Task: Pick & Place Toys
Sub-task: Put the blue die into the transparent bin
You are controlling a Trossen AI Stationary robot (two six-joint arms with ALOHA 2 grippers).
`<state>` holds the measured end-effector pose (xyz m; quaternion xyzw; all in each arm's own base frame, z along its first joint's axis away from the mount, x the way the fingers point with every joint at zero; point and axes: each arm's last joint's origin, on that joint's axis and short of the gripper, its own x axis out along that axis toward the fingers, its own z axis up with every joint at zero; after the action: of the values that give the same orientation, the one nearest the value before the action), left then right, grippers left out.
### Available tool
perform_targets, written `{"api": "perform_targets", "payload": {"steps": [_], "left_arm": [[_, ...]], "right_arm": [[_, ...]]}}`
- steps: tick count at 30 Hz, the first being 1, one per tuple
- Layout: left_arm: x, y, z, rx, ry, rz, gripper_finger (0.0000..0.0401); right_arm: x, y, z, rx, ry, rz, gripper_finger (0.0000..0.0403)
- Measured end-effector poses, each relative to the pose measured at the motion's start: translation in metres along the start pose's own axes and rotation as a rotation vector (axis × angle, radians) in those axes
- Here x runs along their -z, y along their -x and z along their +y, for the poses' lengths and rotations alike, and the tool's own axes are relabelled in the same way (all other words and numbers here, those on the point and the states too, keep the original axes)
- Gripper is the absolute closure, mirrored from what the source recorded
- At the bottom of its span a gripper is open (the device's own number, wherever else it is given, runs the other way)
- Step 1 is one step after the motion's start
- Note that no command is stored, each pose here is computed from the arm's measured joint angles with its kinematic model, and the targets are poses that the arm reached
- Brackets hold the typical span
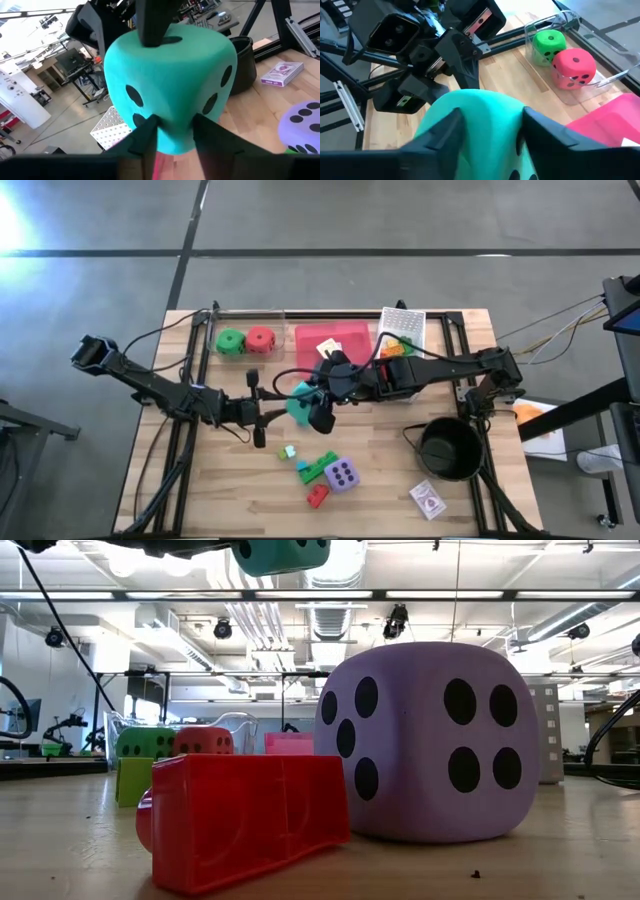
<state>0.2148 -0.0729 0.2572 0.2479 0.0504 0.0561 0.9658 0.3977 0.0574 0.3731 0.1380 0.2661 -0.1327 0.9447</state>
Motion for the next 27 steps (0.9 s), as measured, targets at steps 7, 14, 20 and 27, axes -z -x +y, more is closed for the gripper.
{"api": "perform_targets", "payload": {"steps": [7,14,20,27], "left_arm": [[-0.0024,-0.0003,0.0008,-0.001,0.003,-0.008,0.0212],[-0.0036,-0.0003,0.0013,-0.004,0.009,-0.016,0.0195],[-0.0043,-0.0003,0.0017,-0.010,0.013,-0.021,0.0226],[-0.0056,-0.0003,0.0024,-0.018,0.010,-0.032,0.0371]], "right_arm": [[-0.0007,-0.0008,0.0005,-0.006,0.000,-0.007,0.0339],[-0.0037,-0.0007,0.0019,-0.020,-0.002,-0.038,0.0339],[-0.0066,-0.0008,0.0032,-0.031,-0.013,-0.070,0.0357],[-0.0022,-0.0047,0.0019,-0.027,-0.035,-0.077,0.0358]]}}
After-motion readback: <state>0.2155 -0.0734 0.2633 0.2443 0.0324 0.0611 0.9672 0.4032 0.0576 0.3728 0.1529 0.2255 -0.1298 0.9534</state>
